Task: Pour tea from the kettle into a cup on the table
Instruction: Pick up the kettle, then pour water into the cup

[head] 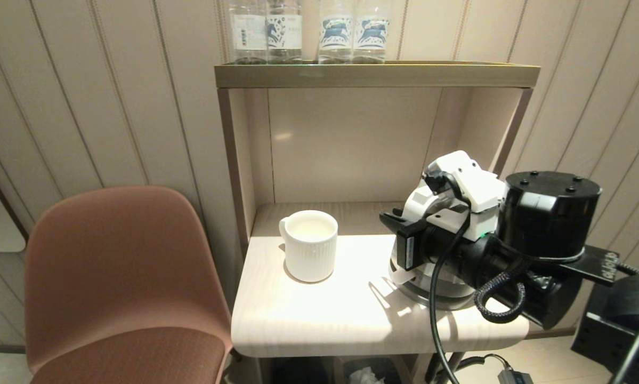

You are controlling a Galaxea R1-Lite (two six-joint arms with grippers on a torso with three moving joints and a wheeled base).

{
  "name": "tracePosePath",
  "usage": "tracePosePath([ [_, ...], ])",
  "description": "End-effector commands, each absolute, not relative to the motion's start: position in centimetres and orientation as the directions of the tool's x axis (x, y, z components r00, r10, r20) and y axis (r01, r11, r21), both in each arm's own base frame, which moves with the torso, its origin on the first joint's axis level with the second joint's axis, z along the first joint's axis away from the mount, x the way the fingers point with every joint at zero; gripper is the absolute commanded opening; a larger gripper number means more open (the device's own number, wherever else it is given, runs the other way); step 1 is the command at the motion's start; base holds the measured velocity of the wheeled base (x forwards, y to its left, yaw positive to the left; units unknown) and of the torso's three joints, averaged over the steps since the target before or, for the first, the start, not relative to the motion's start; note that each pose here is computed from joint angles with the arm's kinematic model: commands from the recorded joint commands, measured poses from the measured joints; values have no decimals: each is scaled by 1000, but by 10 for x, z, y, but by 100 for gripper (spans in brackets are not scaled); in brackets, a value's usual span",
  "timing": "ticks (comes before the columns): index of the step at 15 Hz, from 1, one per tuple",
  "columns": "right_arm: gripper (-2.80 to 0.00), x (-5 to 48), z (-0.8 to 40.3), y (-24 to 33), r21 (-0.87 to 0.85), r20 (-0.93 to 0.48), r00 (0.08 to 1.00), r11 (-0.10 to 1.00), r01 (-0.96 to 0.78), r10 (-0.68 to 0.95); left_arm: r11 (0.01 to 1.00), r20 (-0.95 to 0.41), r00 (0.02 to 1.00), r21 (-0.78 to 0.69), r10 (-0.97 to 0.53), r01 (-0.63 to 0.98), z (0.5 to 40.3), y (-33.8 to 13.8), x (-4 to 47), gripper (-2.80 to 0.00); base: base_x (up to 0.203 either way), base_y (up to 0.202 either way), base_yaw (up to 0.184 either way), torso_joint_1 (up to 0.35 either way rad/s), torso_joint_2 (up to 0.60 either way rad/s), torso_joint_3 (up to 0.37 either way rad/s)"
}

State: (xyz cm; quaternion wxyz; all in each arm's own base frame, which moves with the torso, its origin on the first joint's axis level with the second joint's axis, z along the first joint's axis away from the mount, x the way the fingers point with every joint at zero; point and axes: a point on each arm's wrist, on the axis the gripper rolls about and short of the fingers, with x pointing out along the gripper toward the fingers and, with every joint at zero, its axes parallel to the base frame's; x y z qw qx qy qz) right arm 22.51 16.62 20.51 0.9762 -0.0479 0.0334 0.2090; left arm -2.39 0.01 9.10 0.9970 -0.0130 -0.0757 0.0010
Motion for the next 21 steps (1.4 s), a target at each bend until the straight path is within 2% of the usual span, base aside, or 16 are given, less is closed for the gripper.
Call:
tracePosePath([
  [1,-280,225,211,165,-105,-56,921,915,-388,385,1000,153,988,-27,5,-1,91,0,-24,-280,0,0,0,0,0,0],
  [15,-280,201,243,153,-113,23,925,920,-375,379,1000,150,989,-23,3,0,91,0,-24,-280,0,0,0,0,0,0],
  [21,-280,177,250,156,-102,23,888,885,-454,458,1000,148,989,-17,2,1,91,0,-24,-280,0,0,0,0,0,0],
])
